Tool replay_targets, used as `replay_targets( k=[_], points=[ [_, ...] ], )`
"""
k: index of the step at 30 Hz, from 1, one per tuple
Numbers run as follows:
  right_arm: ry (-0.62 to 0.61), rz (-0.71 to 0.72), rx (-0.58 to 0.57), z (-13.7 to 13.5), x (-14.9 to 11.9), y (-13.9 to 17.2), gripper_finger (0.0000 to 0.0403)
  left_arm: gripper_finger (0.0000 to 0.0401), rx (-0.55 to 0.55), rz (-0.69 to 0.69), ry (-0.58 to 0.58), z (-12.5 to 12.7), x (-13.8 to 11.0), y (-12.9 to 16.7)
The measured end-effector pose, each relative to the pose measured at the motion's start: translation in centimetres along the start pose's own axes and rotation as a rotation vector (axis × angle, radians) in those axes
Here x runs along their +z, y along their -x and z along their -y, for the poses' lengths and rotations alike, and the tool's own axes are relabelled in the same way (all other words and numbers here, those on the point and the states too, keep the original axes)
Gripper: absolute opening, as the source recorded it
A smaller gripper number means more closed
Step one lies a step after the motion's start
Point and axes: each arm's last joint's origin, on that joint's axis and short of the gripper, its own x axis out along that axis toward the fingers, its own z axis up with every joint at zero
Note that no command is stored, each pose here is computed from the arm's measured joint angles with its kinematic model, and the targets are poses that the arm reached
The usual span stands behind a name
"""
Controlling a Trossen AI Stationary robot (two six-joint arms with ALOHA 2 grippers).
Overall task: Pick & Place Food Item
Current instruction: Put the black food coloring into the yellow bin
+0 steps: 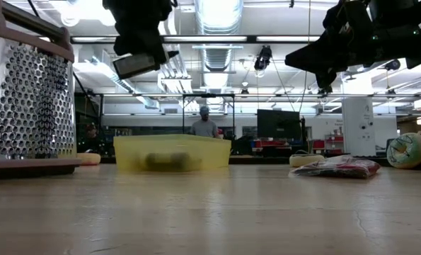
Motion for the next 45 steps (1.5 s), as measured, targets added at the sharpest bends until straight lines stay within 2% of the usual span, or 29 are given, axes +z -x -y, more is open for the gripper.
replay_targets(
  k=[7, 19, 26, 31, 45],
  points=[
    [0.000, 0.000, 0.000, 0.0, 0.0, 0.0, 0.0047, 0.0151, 0.019, -0.002, 0.008, -0.8, 0.5, -0.6],
    [0.000, 0.000, 0.000, 0.0, 0.0, 0.0, 0.0047, 0.0151, 0.043, -0.149, 0.036, -0.4, 0.0, -5.2],
    [0.000, 0.000, 0.000, 0.0, 0.0, 0.0, 0.0047, 0.0151, 0.046, -0.130, 0.044, -1.0, 0.5, -5.4],
    [0.000, 0.000, 0.000, 0.0, 0.0, 0.0, 0.0047, 0.0151, 0.064, -0.103, 0.040, -2.6, 1.2, -5.3],
    [0.000, 0.000, 0.000, 0.0, 0.0, 0.0, 0.0047, 0.0151, 0.078, -0.054, -0.008, -9.6, 3.4, -6.5]
  ],
)
